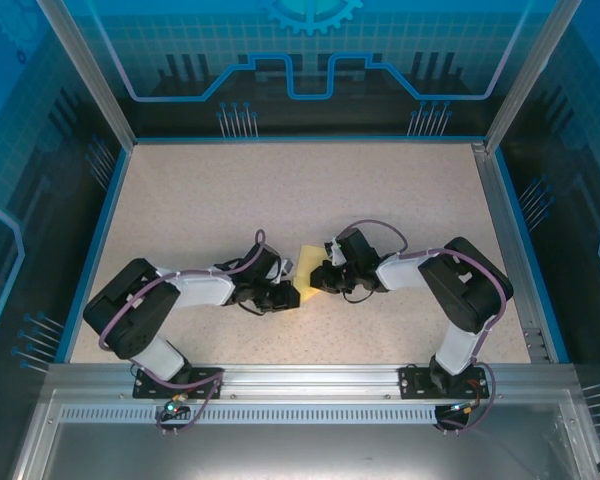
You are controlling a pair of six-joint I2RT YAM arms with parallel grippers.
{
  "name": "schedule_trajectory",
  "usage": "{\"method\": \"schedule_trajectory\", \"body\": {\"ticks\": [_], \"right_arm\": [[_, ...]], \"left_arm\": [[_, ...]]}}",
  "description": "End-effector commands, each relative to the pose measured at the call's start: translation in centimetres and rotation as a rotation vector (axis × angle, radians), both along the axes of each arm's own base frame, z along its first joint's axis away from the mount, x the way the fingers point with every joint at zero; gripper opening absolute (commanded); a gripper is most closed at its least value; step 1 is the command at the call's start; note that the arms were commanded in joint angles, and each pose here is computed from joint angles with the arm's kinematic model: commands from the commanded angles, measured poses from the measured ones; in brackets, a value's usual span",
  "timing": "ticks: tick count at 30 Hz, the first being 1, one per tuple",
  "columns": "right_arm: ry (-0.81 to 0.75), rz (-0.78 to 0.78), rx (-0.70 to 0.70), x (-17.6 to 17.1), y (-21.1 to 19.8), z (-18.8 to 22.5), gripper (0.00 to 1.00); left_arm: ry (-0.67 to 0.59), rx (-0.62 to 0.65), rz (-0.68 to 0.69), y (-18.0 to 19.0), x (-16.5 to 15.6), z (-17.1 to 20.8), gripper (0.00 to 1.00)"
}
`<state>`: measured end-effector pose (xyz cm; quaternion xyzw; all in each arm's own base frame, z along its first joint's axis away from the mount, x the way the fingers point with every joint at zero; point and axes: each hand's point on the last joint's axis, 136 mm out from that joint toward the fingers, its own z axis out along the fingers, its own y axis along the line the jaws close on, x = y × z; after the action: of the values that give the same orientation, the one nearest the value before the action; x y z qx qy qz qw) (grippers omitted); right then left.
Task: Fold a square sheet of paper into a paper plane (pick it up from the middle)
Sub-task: Third fold the triangle at the center of the table.
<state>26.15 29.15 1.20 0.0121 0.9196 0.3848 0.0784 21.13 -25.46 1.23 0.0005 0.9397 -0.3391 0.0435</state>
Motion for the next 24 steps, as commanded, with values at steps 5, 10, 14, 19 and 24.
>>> {"method": "schedule_trajectory", "body": {"ticks": [5,10,14,19,24], "right_arm": [[0.066,-0.018,-0.121,-1.0,-1.9,-3.5,0.13],[0.057,-0.01,-0.104,-0.9,-1.6,-3.0,0.14],[0.036,0.004,-0.07,-0.4,-0.9,-1.7,0.16],[-0.028,0.029,-0.015,0.6,0.2,1.7,0.19],[-0.092,-0.024,-0.017,1.9,-1.5,4.7,0.28]], "left_arm": [[0.184,0.131,0.026,3.7,-4.2,-2.7,0.2],[0.19,0.135,0.033,4.0,-4.4,-2.5,0.2],[0.122,0.092,0.039,3.5,-3.5,-0.2,0.2],[-0.017,0.045,0.052,2.6,-0.9,3.9,0.22],[-0.114,0.002,0.04,1.1,1.6,6.7,0.23]]}}
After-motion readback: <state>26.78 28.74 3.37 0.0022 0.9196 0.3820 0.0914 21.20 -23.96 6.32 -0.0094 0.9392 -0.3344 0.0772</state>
